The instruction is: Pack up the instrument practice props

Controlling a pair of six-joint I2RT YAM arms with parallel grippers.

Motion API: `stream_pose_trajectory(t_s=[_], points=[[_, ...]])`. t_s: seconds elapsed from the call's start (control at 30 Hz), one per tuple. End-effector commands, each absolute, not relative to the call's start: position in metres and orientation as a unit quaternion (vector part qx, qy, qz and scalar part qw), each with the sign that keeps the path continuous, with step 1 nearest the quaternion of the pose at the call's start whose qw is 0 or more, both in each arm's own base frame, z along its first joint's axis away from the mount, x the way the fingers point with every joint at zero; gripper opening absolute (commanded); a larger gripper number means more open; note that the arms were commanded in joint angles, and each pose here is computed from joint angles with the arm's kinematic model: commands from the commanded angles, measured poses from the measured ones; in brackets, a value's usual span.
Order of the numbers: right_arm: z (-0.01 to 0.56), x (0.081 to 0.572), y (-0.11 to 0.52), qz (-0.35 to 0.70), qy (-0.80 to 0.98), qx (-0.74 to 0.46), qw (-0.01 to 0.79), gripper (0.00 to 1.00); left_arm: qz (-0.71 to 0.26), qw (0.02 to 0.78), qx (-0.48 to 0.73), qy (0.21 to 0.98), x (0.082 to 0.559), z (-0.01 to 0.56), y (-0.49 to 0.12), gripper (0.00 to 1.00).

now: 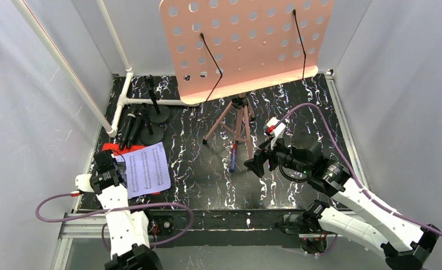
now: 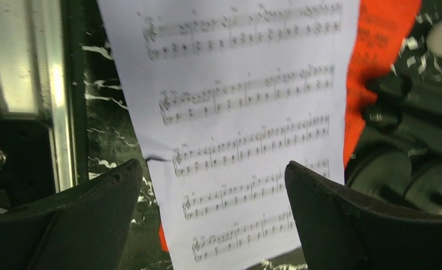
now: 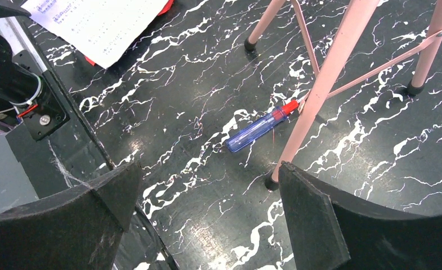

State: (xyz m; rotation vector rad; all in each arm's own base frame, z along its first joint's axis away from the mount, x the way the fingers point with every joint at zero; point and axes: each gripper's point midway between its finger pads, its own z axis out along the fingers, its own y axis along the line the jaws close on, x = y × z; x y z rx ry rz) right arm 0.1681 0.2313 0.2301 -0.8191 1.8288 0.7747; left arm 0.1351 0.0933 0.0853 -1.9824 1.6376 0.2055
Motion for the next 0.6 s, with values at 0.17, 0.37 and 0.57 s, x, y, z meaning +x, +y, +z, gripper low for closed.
stream_pose_trajectory(t_s=[0.17,0.37,0.57], points=[[0.225,0.167,0.231,0.313,0.747,-0.346,0.473,0.99,0.115,0.229,-0.792,0.554,0.115,0.055,0.121,0.94],[0.222,0.168,0.232,0.31,0.75,-0.347,0.471,0.99,0.15,0.211,-0.799,0.543,0.101,0.05,0.131,0.91],[0.221,0.168,0.232,0.309,0.751,-0.348,0.469,0.99,0.161,0.204,-0.8,0.541,0.097,0.039,0.137,0.91]])
